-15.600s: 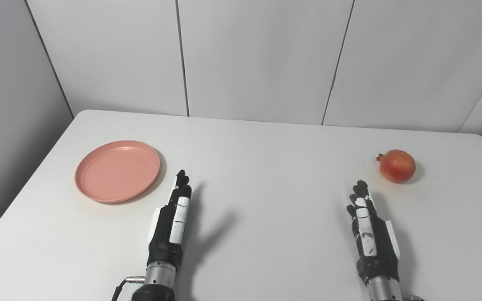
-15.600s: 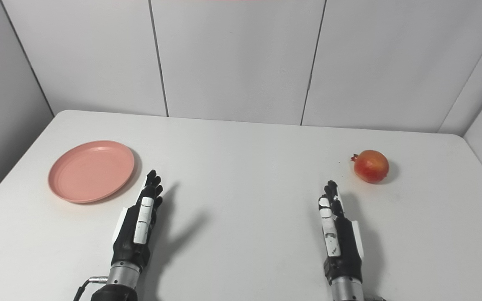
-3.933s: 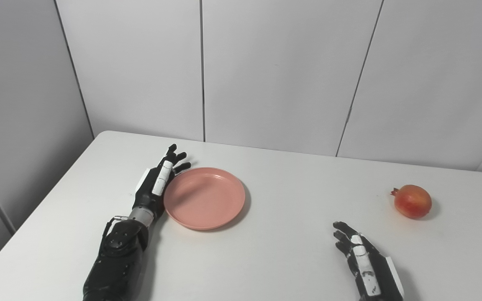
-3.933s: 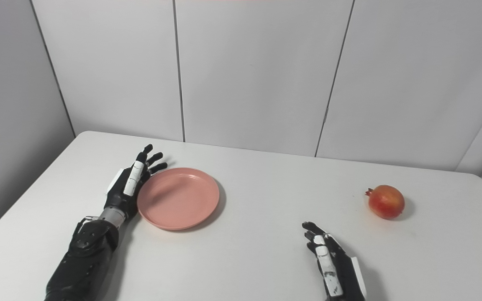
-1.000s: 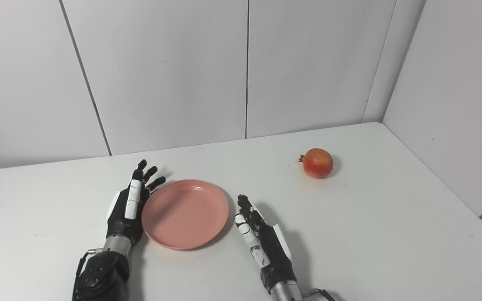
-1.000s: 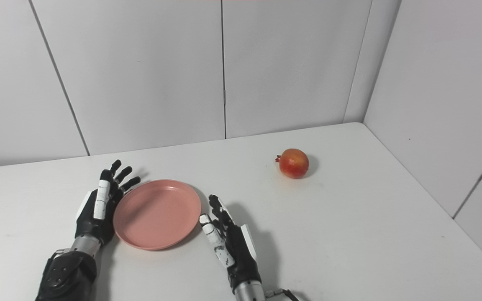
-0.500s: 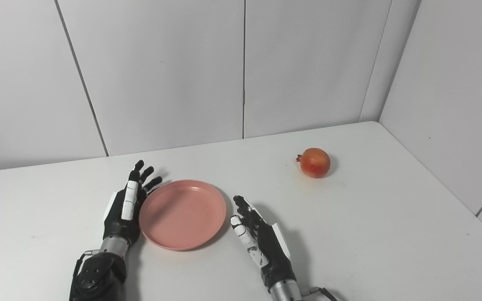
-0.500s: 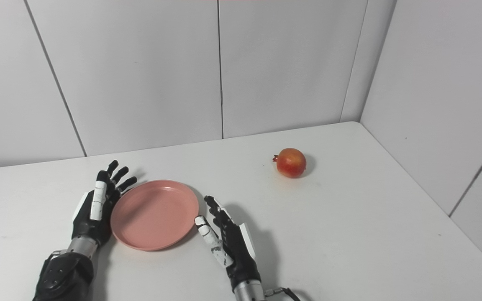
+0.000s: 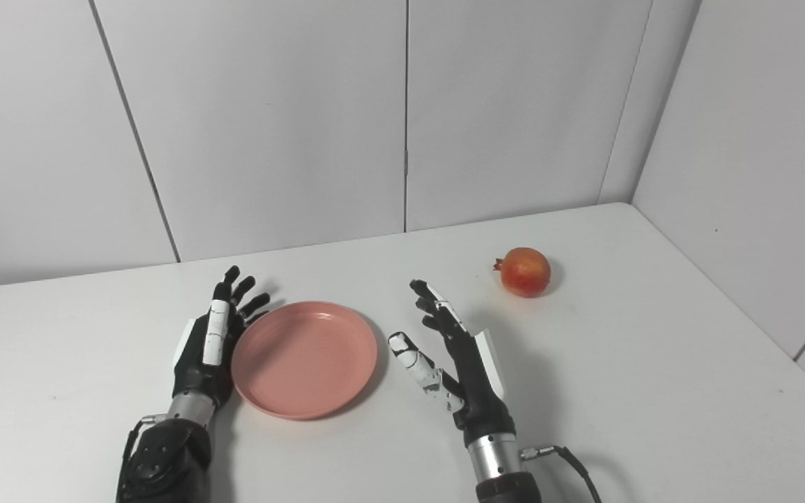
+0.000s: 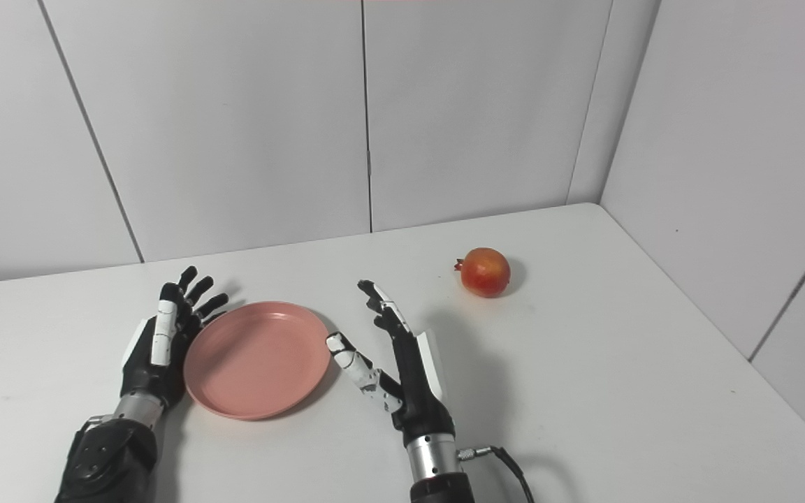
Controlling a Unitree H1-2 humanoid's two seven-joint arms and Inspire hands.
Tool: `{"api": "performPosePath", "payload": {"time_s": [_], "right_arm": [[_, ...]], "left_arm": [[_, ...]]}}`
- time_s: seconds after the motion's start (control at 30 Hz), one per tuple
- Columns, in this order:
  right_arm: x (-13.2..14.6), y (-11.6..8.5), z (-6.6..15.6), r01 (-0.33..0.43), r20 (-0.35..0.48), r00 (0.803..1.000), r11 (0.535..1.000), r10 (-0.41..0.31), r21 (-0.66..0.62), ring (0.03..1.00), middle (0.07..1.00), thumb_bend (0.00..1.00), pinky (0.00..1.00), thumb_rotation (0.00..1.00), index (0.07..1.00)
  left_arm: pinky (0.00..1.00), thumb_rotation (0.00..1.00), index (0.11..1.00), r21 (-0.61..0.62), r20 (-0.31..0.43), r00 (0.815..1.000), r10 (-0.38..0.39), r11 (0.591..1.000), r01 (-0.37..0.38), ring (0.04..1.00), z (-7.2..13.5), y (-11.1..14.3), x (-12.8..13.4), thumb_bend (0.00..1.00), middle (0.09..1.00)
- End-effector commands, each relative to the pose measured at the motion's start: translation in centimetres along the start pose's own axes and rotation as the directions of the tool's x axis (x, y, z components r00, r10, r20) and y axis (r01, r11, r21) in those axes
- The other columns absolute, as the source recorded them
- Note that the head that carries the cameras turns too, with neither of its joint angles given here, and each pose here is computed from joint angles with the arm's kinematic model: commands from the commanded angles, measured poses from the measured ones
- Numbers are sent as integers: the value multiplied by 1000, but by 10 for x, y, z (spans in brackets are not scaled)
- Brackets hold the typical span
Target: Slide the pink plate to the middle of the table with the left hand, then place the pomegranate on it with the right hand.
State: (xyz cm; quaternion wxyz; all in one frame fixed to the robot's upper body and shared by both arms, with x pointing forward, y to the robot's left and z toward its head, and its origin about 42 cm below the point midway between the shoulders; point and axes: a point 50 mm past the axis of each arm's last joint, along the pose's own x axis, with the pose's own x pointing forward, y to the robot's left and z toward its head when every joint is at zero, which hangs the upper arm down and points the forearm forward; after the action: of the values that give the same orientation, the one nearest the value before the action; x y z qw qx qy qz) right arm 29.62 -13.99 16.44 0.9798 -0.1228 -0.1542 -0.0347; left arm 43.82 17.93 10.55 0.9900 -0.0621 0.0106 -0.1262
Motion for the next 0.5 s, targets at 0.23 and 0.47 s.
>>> {"api": "performPosePath", "payload": {"time_s": [0.23,0.47], "right_arm": [[41,-26,32,62,113,992,996,-54,-67,848,877,710,802,792,842],[73,-48,44,103,181,982,948,-49,-301,820,866,740,741,812,818]], "left_arm": [[829,926,1000,-2,-29,1000,3,1000,-3,864,-3,9,1,821,959],[830,917,1000,3,-30,1000,3,1000,-3,862,-3,11,1,829,955]]}}
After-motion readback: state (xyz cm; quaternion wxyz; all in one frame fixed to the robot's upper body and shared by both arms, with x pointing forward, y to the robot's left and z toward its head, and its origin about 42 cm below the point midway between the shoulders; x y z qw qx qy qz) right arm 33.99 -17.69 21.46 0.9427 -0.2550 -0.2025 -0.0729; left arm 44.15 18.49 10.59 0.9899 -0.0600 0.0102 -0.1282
